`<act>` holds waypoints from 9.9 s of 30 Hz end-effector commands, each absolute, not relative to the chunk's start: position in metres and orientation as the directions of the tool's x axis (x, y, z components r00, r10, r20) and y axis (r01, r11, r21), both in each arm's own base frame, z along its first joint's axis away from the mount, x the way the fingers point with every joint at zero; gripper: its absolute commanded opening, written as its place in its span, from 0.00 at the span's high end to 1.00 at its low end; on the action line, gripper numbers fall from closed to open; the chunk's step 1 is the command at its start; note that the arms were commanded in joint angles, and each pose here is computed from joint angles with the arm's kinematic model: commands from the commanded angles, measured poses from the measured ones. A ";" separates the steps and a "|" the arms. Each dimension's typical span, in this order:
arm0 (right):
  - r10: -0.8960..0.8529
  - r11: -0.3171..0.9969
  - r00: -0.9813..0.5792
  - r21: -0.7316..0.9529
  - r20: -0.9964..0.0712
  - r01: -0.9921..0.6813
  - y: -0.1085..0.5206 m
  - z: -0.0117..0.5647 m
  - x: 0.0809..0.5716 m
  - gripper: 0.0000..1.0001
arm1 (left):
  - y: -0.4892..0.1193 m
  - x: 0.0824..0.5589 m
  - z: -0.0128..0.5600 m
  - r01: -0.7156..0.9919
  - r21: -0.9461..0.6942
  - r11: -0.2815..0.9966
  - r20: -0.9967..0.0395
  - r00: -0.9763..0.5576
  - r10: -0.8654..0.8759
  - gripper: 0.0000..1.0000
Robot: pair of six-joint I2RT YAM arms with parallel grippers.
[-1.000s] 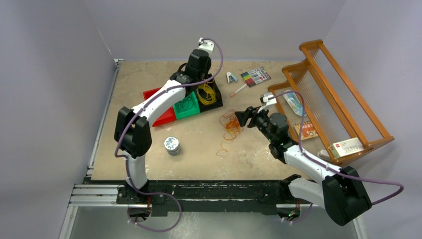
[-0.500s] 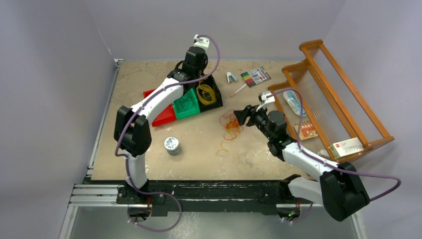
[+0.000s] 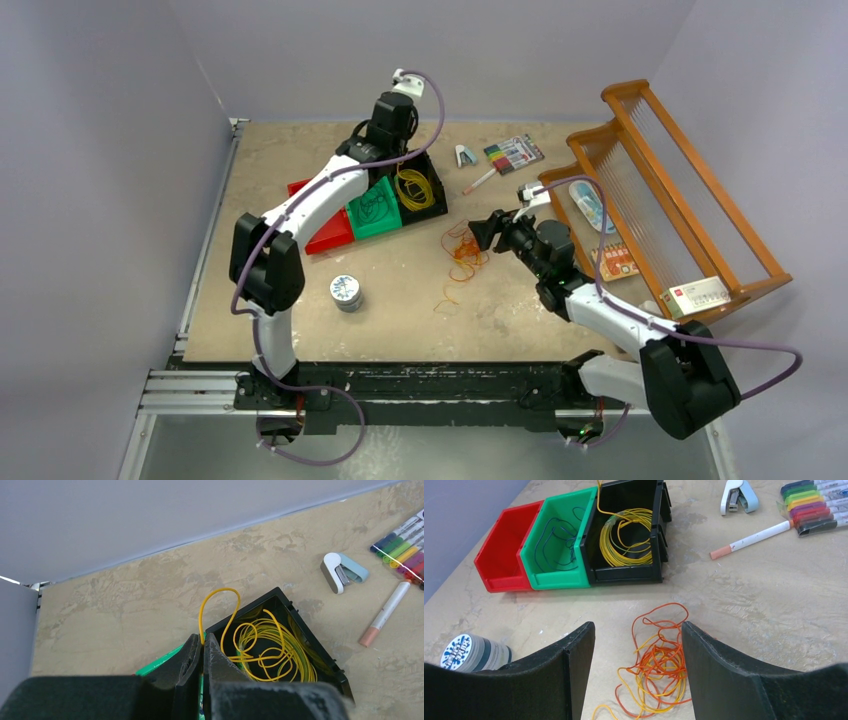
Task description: Untangle the cables
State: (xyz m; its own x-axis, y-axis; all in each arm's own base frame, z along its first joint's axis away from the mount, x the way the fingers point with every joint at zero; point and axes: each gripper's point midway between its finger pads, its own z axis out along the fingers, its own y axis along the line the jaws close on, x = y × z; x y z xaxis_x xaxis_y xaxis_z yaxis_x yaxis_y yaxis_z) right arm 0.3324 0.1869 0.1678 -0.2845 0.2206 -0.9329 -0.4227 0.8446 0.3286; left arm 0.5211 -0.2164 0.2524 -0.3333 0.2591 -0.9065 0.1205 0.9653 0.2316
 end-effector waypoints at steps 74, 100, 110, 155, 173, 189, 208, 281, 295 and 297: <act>0.218 0.840 -0.262 0.317 -0.940 -0.440 0.195 0.186 0.344 0.34 | -0.263 0.523 0.183 0.284 0.075 0.956 -0.842 -0.495 0.213 0.60; 0.238 0.867 -0.313 0.346 -0.919 -0.358 0.181 0.179 0.337 0.34 | -0.296 0.402 0.202 0.352 -0.154 0.923 -0.867 -0.497 0.044 0.53; 0.310 0.880 -0.386 0.416 -0.869 -0.230 0.166 0.157 0.328 0.34 | -0.324 0.318 0.161 0.430 -0.271 0.861 -0.807 -0.589 0.040 0.53; 0.328 0.851 -0.469 0.472 -0.820 -0.231 0.178 0.137 0.323 0.33 | -0.362 0.258 0.019 0.549 -0.148 0.823 -0.671 -0.667 0.324 0.60; 0.329 0.851 -0.471 0.473 -0.819 -0.227 0.179 0.135 0.324 0.33 | -0.342 0.256 0.010 0.540 -0.001 0.842 -0.659 -0.634 0.406 0.95; 0.363 0.835 -0.425 0.492 -0.829 -0.246 0.178 0.148 0.324 0.32 | -0.346 0.274 0.125 0.530 -0.049 0.846 -0.834 -0.488 0.258 1.00; 0.321 0.788 -0.337 0.447 -0.885 -0.423 0.195 0.178 0.320 0.25 | -0.317 0.292 0.221 0.455 -0.020 0.890 -0.928 -0.339 0.152 1.00; 0.364 0.858 -0.485 0.489 -0.795 -0.158 0.189 0.048 0.360 0.48 | -0.313 0.322 0.583 0.429 0.021 0.903 -0.966 0.240 -0.092 1.00; 0.376 0.858 -0.511 0.498 -0.773 -0.122 0.181 0.043 0.345 0.37 | -0.299 0.327 0.628 0.334 0.115 0.936 -0.920 0.391 -0.026 1.00; 0.378 0.858 -0.510 0.499 -0.773 -0.120 0.180 0.044 0.343 0.37 | -0.300 0.328 0.630 0.327 0.124 0.937 -0.916 0.401 -0.019 1.00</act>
